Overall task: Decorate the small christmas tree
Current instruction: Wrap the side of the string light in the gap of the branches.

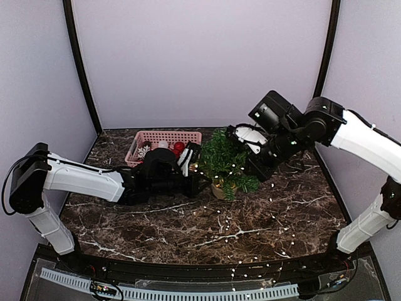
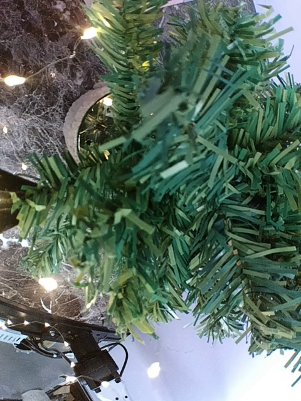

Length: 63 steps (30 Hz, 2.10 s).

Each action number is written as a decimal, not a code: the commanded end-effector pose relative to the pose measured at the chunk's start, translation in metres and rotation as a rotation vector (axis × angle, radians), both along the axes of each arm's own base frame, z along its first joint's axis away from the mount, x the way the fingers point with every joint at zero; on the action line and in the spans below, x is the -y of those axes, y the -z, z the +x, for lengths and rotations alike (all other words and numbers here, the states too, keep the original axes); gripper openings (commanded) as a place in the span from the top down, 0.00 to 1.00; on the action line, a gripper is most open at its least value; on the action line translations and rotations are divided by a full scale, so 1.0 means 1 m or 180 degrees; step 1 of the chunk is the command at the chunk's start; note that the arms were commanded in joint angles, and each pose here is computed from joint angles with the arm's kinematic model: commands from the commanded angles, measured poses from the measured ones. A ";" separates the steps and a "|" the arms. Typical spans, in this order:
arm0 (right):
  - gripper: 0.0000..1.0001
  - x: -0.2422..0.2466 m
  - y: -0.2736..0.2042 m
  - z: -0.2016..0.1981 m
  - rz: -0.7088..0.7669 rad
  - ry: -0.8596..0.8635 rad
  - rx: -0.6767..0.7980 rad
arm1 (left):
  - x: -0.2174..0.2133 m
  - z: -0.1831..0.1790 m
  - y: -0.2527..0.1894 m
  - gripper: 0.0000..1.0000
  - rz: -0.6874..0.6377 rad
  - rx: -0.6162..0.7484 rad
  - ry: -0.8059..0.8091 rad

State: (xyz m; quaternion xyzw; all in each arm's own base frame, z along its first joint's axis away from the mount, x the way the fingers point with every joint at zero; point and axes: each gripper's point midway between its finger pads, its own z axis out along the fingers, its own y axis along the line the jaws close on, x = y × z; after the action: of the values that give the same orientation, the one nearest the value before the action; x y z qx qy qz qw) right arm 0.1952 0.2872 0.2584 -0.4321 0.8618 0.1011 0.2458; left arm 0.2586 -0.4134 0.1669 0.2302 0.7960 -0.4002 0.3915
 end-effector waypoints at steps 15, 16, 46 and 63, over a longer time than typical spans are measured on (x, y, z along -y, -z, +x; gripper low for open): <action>1.00 -0.038 0.040 -0.074 0.1638 0.0222 -0.1012 | -0.008 0.003 -0.022 1.00 -0.0239 0.0014 -0.0053; 1.00 -0.039 0.044 -0.077 0.1686 0.0242 -0.1065 | -0.008 0.003 -0.022 1.00 -0.0238 0.0010 -0.0057; 1.00 0.076 0.054 -0.022 0.1873 0.2240 -0.0230 | -0.012 0.007 -0.013 1.00 -0.0260 -0.0150 -0.0053; 1.00 -0.054 0.035 -0.101 0.2647 0.0147 -0.1357 | -0.009 0.009 -0.017 1.00 -0.0328 -0.0167 -0.0058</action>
State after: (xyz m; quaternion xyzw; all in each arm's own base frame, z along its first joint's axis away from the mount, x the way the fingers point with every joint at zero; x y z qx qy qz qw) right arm 0.1090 0.3207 0.2306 -0.2108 0.8099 0.4898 0.2444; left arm 0.2658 -0.4028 0.1591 0.1942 0.8083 -0.4192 0.3650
